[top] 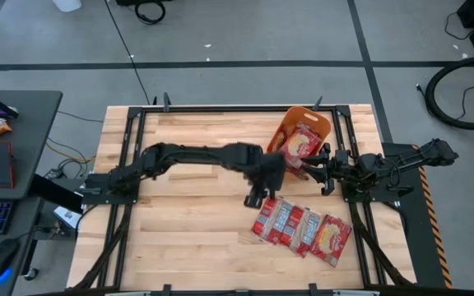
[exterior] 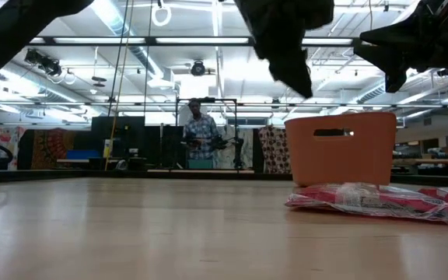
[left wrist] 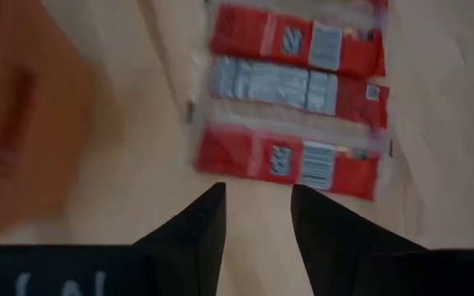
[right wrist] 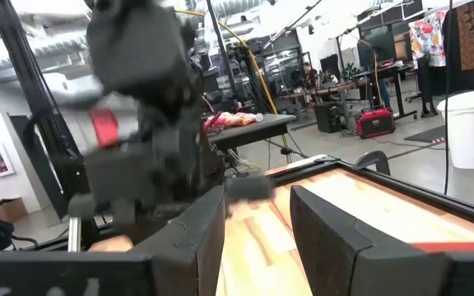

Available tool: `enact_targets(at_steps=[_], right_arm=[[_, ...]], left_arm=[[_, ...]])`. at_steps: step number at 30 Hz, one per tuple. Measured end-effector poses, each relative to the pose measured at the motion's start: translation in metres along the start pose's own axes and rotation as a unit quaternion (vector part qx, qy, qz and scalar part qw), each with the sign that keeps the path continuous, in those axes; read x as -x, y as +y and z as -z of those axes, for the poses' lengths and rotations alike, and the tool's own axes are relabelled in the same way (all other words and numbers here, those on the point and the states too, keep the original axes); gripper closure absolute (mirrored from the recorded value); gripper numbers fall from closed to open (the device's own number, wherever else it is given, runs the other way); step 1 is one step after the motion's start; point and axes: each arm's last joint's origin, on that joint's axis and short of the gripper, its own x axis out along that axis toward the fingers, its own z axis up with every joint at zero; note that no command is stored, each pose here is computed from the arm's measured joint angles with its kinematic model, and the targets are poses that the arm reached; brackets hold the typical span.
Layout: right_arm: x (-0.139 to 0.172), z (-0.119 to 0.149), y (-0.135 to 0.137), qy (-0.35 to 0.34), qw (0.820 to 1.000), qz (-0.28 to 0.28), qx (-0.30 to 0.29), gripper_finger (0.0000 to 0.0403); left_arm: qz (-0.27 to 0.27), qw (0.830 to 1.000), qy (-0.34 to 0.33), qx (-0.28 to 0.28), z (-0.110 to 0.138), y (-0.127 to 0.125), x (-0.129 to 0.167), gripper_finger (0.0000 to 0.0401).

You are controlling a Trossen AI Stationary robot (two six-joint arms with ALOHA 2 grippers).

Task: Sort popcorn bags into baskets
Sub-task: Put the red popcorn bag into the orange bin

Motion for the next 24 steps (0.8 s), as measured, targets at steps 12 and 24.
enact_targets(at_steps=[12, 24], right_arm=[[0.0, 0.0, 0.0, 0.0, 1.0, 0.0, 0.0, 0.0259], [0.0, 0.0, 0.0, 0.0, 1.0, 0.0, 0.0, 0.0259]], left_arm=[[-0.027, 0.992, 0.081, -0.093, 0.032, -0.066, -0.071, 0.0259], [-0.171, 0.85, 0.139, -0.479, 0.047, -0.118, -0.106, 0.0259]])
